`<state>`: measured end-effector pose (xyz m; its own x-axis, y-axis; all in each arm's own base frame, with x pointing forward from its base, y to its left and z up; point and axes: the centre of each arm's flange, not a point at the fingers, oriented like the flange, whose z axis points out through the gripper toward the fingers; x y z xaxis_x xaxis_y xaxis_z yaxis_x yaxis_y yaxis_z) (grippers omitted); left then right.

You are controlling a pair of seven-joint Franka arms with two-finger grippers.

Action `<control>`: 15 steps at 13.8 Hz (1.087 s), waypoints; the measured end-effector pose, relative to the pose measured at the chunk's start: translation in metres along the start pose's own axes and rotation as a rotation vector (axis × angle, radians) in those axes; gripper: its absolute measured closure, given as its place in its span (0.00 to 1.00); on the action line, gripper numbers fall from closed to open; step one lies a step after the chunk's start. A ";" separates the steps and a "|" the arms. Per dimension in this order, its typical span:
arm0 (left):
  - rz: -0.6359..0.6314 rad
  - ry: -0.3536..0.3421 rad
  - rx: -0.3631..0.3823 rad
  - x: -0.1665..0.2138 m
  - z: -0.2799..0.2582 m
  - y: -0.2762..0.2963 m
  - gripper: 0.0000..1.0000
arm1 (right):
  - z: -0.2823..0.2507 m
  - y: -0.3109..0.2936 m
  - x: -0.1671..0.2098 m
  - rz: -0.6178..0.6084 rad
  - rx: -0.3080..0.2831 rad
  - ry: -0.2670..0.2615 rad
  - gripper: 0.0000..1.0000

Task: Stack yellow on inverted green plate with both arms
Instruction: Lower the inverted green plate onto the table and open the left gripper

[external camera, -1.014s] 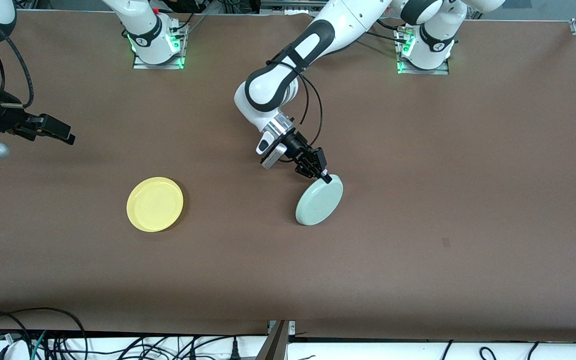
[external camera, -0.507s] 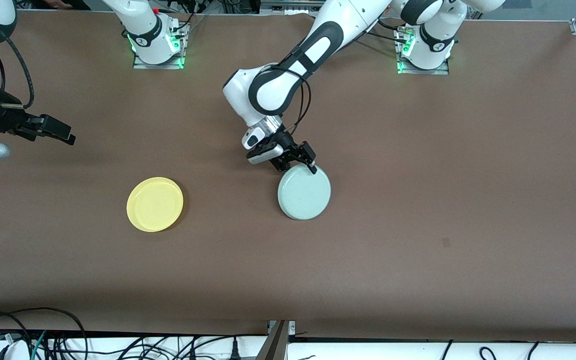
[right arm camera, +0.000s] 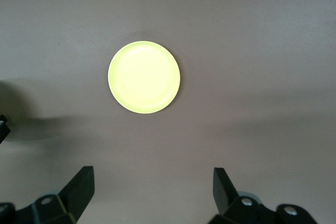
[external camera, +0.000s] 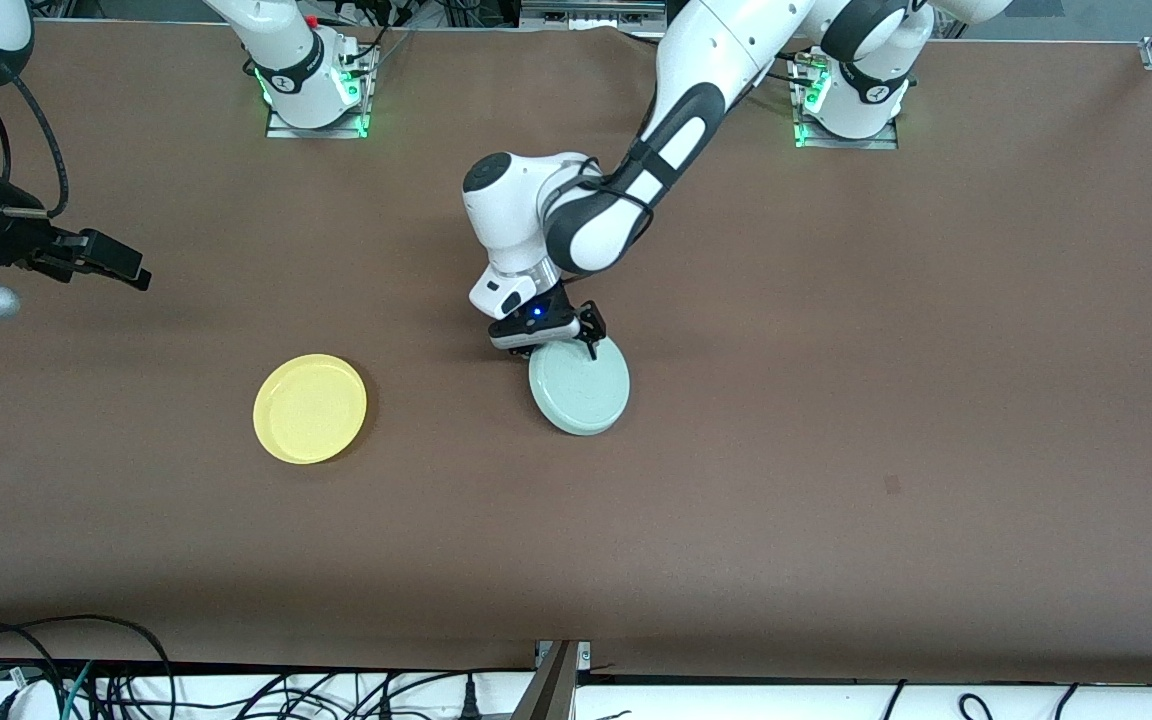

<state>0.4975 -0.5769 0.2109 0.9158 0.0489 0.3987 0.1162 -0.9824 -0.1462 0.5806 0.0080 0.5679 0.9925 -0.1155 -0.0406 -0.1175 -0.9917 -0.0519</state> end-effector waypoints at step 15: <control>-0.173 -0.165 -0.247 0.062 0.027 -0.048 0.00 | 0.010 0.008 0.006 0.015 -0.001 -0.013 0.00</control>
<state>0.5591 -0.5217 0.2185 0.9430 0.2271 0.2433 0.1970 -0.9701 0.1420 0.5853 0.0000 0.5576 0.9901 -0.1291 -0.0545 -0.1318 -0.9900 -0.0503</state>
